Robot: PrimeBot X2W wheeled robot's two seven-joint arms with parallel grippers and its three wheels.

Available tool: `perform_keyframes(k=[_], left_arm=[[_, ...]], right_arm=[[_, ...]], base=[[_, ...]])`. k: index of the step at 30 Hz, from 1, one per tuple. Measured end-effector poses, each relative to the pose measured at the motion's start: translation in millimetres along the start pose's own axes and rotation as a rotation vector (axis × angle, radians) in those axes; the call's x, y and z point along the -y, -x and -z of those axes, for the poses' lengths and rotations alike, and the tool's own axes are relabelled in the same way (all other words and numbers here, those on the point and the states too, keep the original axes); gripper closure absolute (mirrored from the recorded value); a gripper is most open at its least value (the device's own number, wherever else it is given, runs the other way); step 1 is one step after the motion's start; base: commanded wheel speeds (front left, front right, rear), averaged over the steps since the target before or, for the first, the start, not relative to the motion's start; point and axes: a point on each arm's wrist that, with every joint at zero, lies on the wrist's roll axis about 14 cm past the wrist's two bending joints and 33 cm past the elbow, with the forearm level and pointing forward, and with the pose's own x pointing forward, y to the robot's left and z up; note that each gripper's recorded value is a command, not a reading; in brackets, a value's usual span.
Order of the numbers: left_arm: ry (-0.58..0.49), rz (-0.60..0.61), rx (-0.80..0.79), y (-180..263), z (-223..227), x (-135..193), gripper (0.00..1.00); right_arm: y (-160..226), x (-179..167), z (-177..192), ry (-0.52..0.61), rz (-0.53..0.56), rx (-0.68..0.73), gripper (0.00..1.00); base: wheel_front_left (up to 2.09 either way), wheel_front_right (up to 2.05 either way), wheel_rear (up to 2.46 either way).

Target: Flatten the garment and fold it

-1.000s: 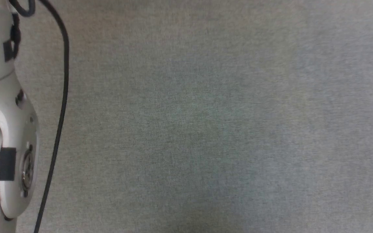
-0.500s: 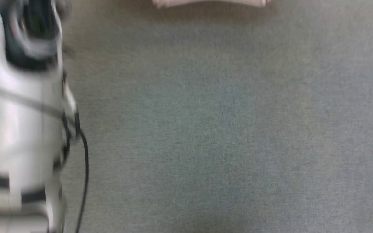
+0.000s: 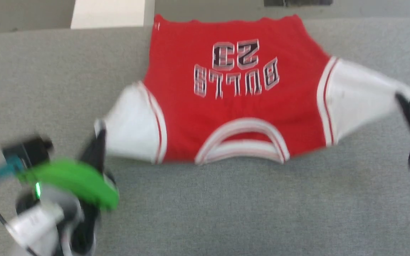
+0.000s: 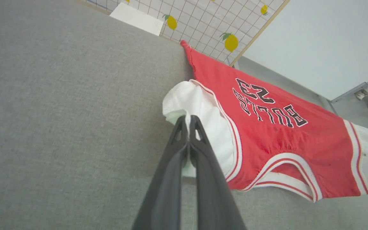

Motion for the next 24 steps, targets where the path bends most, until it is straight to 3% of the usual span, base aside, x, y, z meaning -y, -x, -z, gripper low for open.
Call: perform_keyframes(k=[10,15,19,24], left_arm=[[0.052,-0.172,-0.279,77,101,-46,1.0],[0.06,-0.204,-0.406,108,137,-56,1.0],[0.041,-0.228,-0.503,130,154,-69,1.0],[0.081,-0.239,-0.478,135,146,-72,1.0]], right_arm=[[91,15,101,-0.178,0.178,-0.259,1.0],[130,12,150,-0.243,0.229,-0.42,1.0],[162,9,184,-0.281,0.259,-0.559,1.0],[171,11,192,-0.292,0.281,-0.561,1.0]], base=[[0.0,0.0,0.0],[0.0,0.0,0.0],[0.0,0.0,0.0],[0.0,0.0,0.0]])
